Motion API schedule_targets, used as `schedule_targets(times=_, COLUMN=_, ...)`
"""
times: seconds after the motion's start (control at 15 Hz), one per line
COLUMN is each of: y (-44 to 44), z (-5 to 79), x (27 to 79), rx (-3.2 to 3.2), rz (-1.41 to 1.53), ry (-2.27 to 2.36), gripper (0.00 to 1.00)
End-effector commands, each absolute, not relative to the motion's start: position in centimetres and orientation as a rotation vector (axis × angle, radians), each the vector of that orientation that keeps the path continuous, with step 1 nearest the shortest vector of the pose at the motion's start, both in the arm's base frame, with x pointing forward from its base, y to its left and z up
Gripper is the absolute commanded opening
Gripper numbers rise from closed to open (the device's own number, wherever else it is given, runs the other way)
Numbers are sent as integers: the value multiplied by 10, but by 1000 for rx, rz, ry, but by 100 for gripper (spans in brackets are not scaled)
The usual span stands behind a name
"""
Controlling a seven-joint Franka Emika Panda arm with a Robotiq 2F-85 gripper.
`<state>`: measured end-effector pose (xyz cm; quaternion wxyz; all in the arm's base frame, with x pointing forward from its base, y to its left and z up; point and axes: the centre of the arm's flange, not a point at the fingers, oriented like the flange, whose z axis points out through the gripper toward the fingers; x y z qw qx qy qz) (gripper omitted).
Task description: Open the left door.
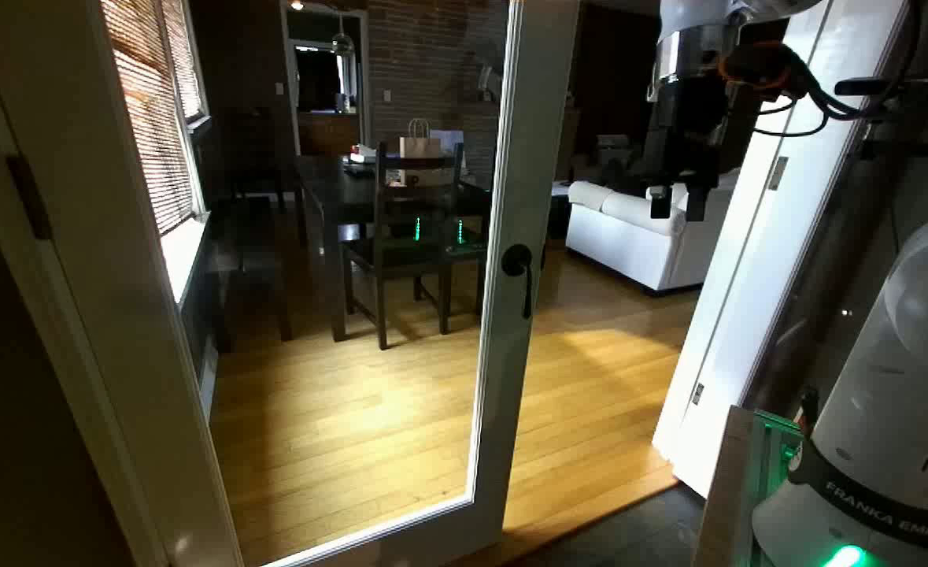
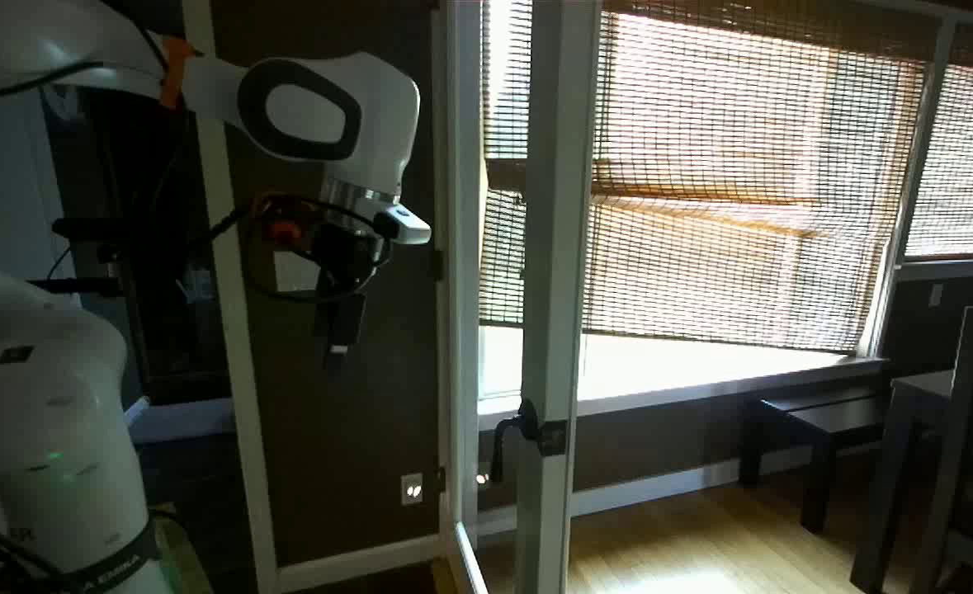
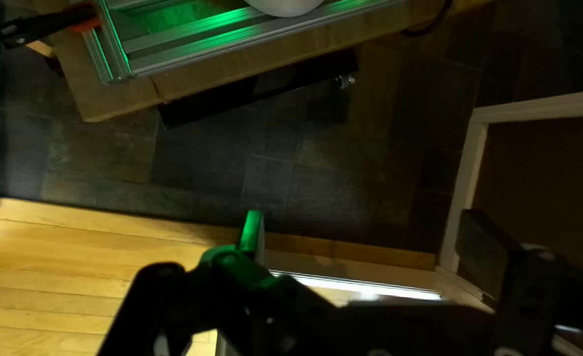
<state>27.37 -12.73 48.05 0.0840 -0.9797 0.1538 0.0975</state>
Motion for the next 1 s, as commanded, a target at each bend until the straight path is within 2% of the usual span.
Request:
schedule_targets(times=0.0, y=-127, z=481, x=274, rx=-2923, rz=290, ry=459, gripper=100)
schedule_targets(times=0.53, y=-127, z=481, x=274, rx=-2924, rz=290, ry=459, gripper=100)
schedule_targets(times=0.93, y=-154, z=516, x=313, rx=-2787, rz=147, ry=104, gripper=100)
